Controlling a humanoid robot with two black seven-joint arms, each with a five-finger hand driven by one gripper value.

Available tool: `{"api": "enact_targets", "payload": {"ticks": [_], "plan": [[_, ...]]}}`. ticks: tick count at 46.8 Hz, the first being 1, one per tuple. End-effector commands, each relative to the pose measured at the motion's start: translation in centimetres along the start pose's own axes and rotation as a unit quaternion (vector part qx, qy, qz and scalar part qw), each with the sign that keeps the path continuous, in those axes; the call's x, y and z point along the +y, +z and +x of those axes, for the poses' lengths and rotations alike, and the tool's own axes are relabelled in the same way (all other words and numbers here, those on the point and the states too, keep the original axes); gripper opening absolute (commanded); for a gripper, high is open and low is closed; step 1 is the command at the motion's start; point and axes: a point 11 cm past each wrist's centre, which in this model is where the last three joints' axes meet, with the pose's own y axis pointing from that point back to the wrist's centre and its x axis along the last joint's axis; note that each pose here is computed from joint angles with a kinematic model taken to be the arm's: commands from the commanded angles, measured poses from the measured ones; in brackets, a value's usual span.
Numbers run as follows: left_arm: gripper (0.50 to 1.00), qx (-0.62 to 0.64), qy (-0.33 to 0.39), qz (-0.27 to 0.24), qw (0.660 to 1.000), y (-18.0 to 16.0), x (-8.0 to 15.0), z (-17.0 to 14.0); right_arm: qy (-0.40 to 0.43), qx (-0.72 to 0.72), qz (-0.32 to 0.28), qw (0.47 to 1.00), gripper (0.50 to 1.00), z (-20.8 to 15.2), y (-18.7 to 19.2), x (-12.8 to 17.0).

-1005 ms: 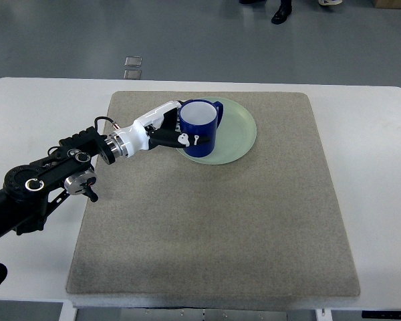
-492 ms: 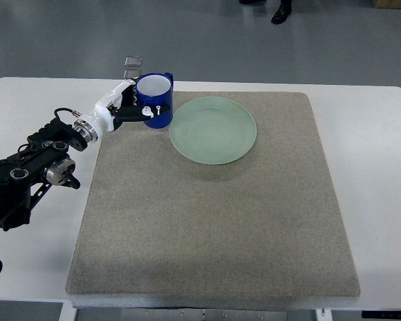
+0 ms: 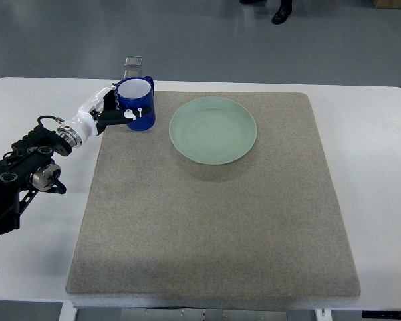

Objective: Place cup left of plate with left hand
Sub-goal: 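Lower the blue mug onto the mat beside the plate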

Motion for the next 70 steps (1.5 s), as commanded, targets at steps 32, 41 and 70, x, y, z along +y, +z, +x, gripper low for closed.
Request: {"api": "enact_targets", "payload": {"ticks": [32, 41, 70], "plan": [[0.848, -0.024, 0.047, -0.030, 0.998, -0.50, 0.85, 0.85, 0.000, 0.000, 0.000, 1.000, 0.932, 0.00, 0.00, 0.00], [0.851, -0.023, 0.046, -0.030, 0.998, -0.55, 0.79, 0.68, 0.000, 0.000, 0.000, 1.000, 0.932, 0.00, 0.00, 0.00], [0.943, -0.008, 0.050, -0.034, 0.998, -0.55, 0.68, 0.40, 0.000, 0.000, 0.000, 1.000, 0.932, 0.00, 0.00, 0.00]]}}
